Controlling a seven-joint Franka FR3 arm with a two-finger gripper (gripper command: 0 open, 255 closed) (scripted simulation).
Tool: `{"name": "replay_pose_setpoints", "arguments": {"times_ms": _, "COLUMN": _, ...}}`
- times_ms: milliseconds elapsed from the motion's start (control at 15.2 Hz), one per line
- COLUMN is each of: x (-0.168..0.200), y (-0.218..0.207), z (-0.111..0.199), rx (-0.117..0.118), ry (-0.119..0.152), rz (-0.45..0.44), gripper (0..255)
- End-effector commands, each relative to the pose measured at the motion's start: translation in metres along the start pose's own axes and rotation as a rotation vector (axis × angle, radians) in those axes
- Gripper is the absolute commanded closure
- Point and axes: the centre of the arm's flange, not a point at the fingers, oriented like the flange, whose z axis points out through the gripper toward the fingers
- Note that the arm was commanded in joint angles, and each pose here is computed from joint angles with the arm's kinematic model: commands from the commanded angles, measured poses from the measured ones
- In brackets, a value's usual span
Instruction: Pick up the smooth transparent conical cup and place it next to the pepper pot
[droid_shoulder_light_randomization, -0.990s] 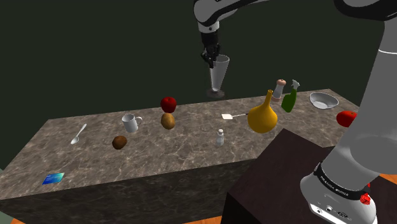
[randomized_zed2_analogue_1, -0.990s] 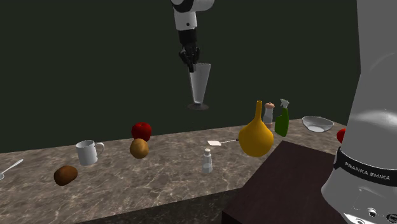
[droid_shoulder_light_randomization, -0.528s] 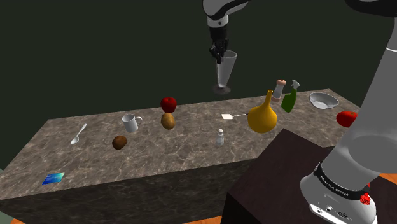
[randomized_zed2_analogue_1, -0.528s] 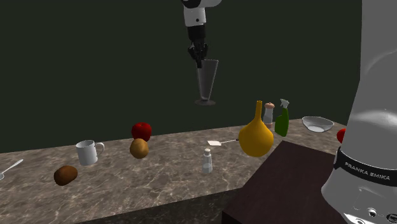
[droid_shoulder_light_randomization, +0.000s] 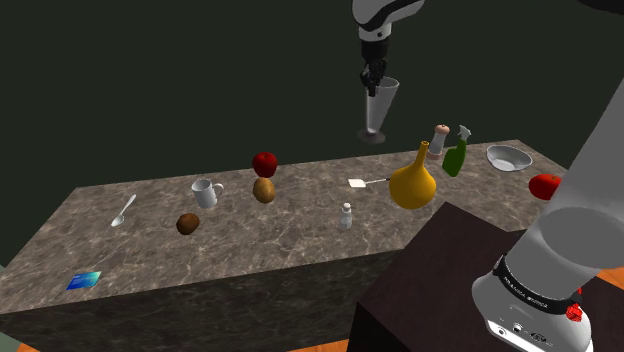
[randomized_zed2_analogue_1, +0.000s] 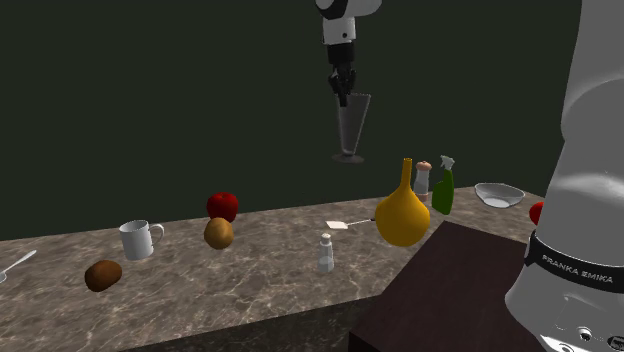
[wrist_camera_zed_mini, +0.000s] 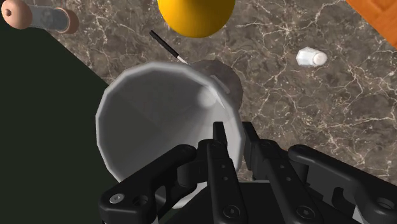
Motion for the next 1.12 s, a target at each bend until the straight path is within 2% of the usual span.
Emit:
{"name": "replay_pose_setpoints", "arguments": {"times_ms": 0, "x": -0.015, "y": 0.024, "z": 0.003, "rx": 0.0, "ry": 0.001, "rz": -0.001, "gripper": 255}}
{"name": "replay_pose_setpoints", "arguments": {"times_ms": 1056, "x": -0.125, "y": 0.201, "z": 0.037, "rx": 0.0, "ry": 0.001, "rz": -0.001, "gripper": 255}}
